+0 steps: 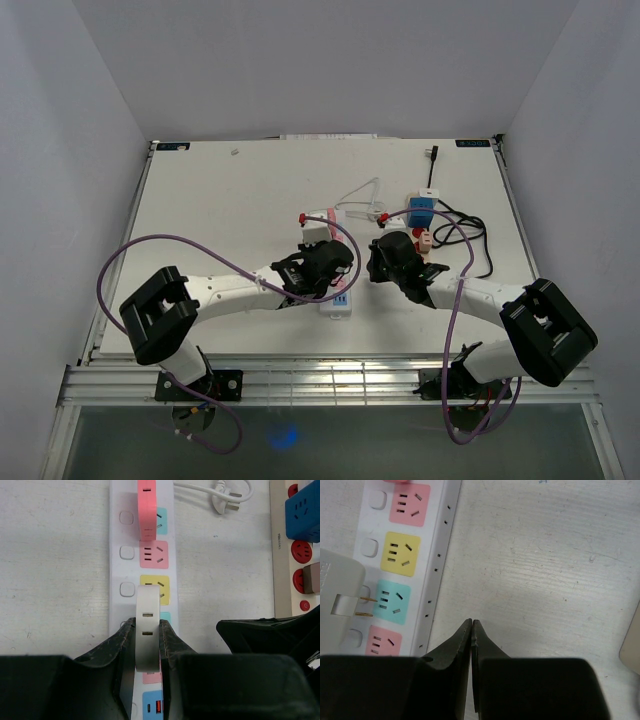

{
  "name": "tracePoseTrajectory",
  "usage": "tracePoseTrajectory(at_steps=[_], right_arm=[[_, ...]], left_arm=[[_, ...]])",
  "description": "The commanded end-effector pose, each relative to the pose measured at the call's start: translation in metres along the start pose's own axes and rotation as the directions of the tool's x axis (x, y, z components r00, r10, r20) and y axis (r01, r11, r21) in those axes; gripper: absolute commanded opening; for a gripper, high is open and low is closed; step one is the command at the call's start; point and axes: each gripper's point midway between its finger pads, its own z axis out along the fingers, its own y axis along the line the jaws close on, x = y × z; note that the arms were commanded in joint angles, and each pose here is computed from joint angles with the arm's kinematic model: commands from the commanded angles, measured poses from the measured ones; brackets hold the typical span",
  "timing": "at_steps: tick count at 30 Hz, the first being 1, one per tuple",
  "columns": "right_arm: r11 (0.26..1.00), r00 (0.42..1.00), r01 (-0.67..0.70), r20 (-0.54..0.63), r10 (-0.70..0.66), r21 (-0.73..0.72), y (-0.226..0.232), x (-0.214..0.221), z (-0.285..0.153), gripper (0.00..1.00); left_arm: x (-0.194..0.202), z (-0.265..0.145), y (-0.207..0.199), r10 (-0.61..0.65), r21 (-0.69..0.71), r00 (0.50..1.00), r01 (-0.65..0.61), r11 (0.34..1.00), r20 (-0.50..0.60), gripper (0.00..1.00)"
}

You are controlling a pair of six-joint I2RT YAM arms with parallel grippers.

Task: Insert the plug
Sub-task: Insert the plug into the socket.

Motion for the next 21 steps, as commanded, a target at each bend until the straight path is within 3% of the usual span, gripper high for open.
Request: tracePoseTrajectory(at_steps=[1,21], right_arm=[[1.000,0.999,-0.007,0.039,0.007,-0.004,0.001,-0.009,-0.002,0.08],[1.000,0.999,-0.010,0.047,0.010,0.000,-0.001,-0.009,-0.005,0.08]], left_arm=[[-0.020,-0.006,-0.007,-0.020,0.021,0.998,0.019,1.000,0.063,0.00],[-0.006,-0.001,-0.002,0.023,-0.013,0.999,-0.022,1.000,0.042,0.00]])
